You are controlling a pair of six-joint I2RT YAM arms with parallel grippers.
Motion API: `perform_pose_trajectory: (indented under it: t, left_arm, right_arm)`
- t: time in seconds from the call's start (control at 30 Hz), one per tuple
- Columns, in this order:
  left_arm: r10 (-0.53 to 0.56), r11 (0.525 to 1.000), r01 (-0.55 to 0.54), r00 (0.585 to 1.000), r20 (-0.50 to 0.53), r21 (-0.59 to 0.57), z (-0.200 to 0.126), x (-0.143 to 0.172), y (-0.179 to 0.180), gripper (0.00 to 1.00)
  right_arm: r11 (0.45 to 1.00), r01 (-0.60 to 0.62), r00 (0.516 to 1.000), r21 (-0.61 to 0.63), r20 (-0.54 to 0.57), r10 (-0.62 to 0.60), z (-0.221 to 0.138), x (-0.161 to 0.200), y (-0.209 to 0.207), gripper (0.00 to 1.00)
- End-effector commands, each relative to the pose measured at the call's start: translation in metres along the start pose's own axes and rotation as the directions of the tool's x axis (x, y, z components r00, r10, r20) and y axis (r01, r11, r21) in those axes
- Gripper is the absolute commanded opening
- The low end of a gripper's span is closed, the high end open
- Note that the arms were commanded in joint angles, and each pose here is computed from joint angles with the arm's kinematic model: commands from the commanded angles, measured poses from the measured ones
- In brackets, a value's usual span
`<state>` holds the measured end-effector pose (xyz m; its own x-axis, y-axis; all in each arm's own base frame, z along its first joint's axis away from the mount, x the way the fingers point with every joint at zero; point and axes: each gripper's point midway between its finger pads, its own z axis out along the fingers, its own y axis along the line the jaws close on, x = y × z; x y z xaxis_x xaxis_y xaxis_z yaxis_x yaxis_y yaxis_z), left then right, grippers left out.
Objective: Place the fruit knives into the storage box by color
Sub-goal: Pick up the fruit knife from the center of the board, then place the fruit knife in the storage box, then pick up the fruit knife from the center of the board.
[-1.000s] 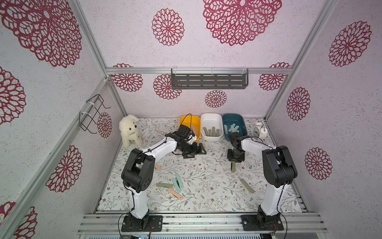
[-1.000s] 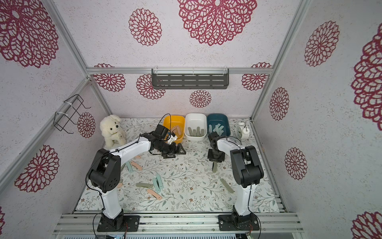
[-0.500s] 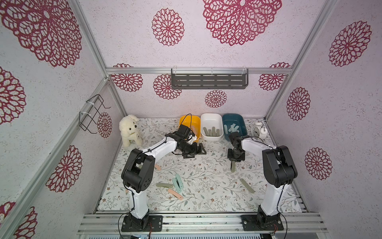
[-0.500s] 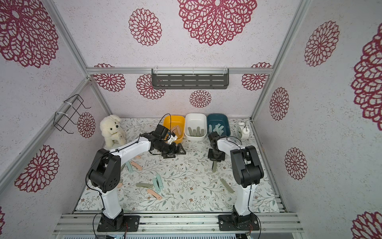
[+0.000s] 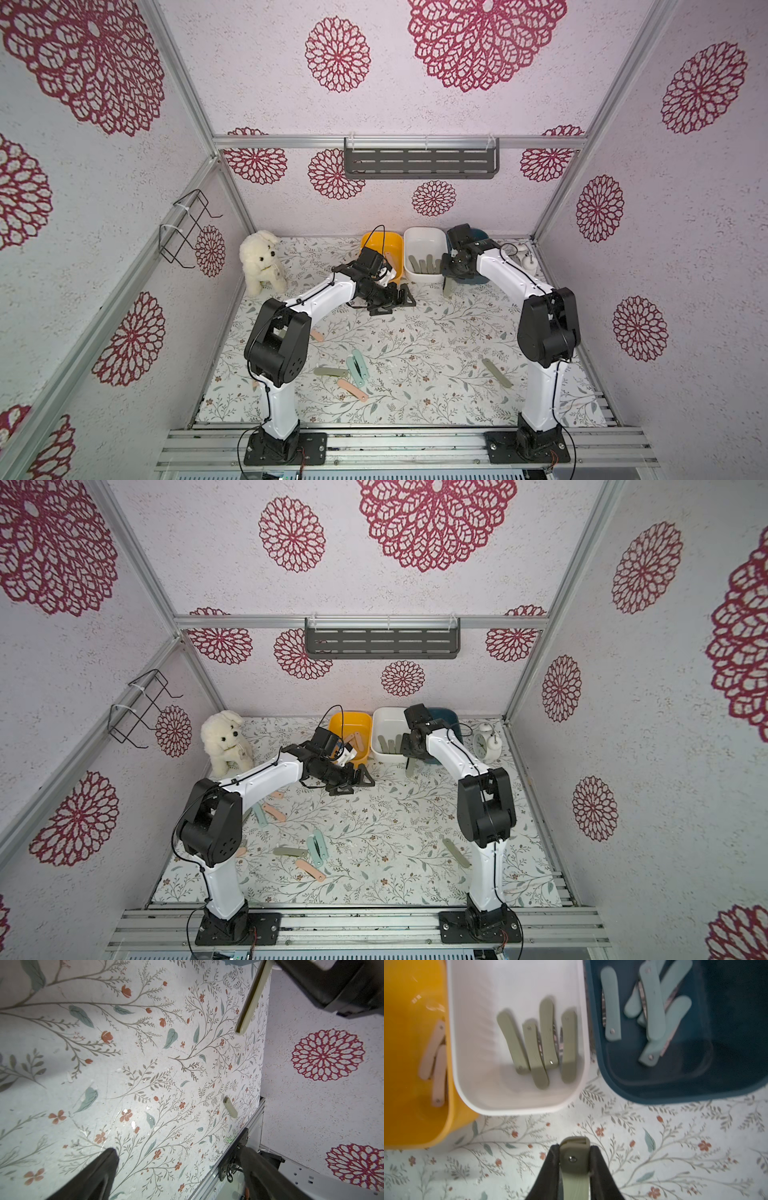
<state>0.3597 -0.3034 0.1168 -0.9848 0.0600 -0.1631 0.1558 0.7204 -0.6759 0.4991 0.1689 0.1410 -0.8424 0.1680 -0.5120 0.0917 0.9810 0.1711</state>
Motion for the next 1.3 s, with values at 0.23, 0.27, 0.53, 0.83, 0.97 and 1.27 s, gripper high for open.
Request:
perform_pose_trajectory:
  t: [0.23,0.27,0.53,0.83,0.97,1.27]
  left_arm:
    - [-0.008,0.999,0.008,1.000,0.012,-0.036,-0.005,-0.013,0.001,0.97]
    - [-0.009,0.999,0.009,1.000,0.011,-0.040,-0.005,-0.013,0.001,0.97]
    - [-0.023,0.997,0.024,1.000,0.018,-0.076,-0.007,-0.014,0.009,0.97]
    - [-0.026,0.996,0.027,1.000,0.016,-0.081,-0.004,-0.011,0.011,0.97]
    - [-0.020,0.997,0.022,0.999,0.025,-0.076,-0.005,-0.007,0.008,0.97]
    - [0.015,0.996,-0.010,0.999,0.053,-0.084,-0.015,0.004,-0.003,0.97]
  right_arm:
    - [0.999,0.039,0.990,-0.020,0.134,-0.036,0.031,-0.088,0.032,0.14]
    - [0.999,0.036,0.990,-0.017,0.138,-0.033,0.033,-0.094,0.032,0.14]
    - [0.999,0.052,0.987,-0.016,0.155,-0.049,0.041,-0.108,0.025,0.38]
    - [0.991,0.137,0.984,0.001,0.114,-0.136,0.008,-0.097,0.028,0.59]
    - [0.987,0.163,0.982,0.017,0.092,-0.164,-0.016,-0.091,0.028,0.60]
    - [0.974,0.217,0.971,0.065,0.089,-0.222,-0.089,-0.078,0.011,0.63]
